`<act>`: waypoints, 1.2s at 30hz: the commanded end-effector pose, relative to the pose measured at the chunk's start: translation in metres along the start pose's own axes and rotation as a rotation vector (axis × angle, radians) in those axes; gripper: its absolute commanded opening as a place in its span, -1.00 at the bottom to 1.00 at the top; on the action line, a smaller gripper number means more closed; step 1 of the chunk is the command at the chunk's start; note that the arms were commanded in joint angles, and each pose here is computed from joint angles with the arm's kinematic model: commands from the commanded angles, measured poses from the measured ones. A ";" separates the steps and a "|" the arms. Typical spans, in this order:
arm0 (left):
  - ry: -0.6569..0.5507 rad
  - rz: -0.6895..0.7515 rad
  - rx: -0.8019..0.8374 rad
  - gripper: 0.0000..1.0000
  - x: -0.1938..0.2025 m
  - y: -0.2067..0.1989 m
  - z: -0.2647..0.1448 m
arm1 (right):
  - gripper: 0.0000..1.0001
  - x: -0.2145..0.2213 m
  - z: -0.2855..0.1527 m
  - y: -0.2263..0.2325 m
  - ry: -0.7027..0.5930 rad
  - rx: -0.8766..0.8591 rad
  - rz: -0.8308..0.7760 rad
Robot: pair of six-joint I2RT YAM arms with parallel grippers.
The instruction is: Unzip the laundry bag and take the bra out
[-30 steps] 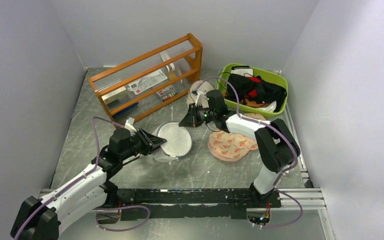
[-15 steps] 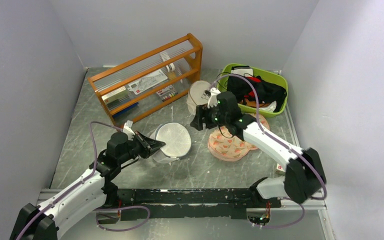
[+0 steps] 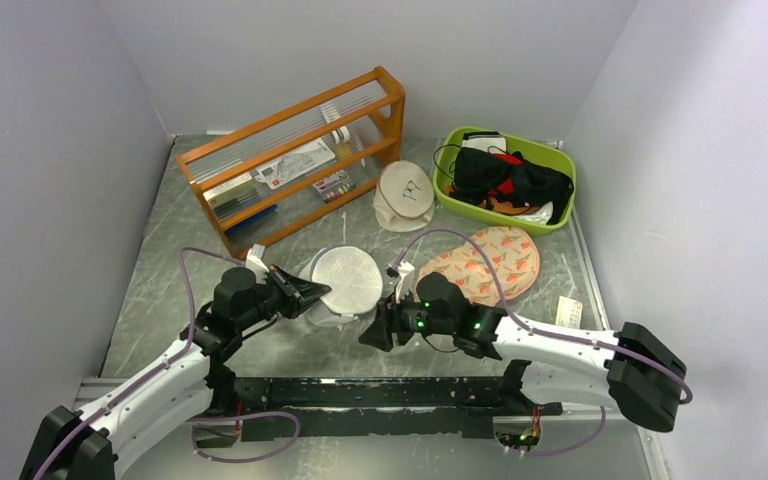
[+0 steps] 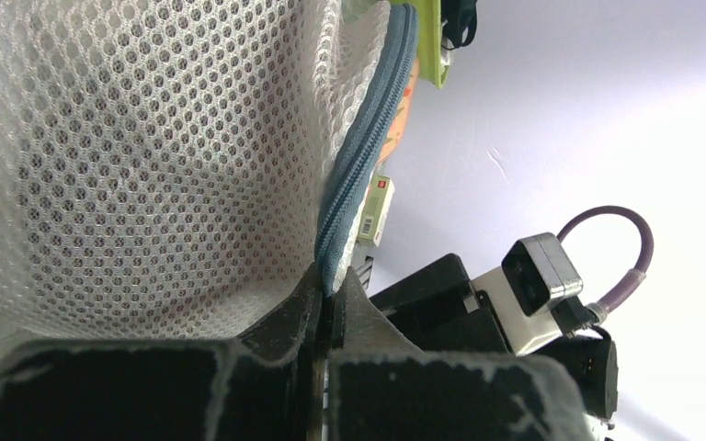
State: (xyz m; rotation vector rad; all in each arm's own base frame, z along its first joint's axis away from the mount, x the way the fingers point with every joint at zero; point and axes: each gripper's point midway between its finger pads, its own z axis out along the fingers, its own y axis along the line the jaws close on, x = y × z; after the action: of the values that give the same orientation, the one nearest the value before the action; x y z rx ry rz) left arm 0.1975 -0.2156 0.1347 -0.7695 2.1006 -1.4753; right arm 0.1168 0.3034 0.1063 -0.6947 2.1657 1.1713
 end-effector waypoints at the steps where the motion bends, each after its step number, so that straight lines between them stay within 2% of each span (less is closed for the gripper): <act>1: 0.001 -0.003 0.046 -0.86 -0.001 -0.011 0.000 | 0.01 -0.032 0.015 0.019 -0.185 -0.049 0.003; 6: 0.004 -0.003 0.060 -0.86 -0.001 -0.015 -0.001 | -0.01 -0.033 0.020 0.026 -0.240 -0.083 0.016; 16: 0.018 -0.013 0.066 -0.86 0.002 -0.015 -0.001 | -0.01 -0.030 0.024 0.008 -0.297 -0.016 0.016; 21: 0.023 -0.016 0.069 -0.86 0.003 -0.015 -0.002 | -0.02 -0.045 0.016 0.001 -0.402 0.023 0.053; 25: 0.015 -0.004 0.073 -0.86 0.001 -0.019 -0.003 | -0.15 -0.051 0.016 0.009 -0.438 -0.028 0.079; 36: 0.008 -0.010 0.092 -0.86 0.001 -0.022 -0.006 | -0.49 -0.055 0.029 0.025 -0.396 -0.080 0.063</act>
State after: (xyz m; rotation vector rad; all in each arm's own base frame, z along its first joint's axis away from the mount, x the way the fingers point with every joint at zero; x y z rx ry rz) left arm 0.1986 -0.2166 0.1438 -0.7691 2.0609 -1.5153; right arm 0.1432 0.3350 0.1180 -0.3969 1.9132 1.2400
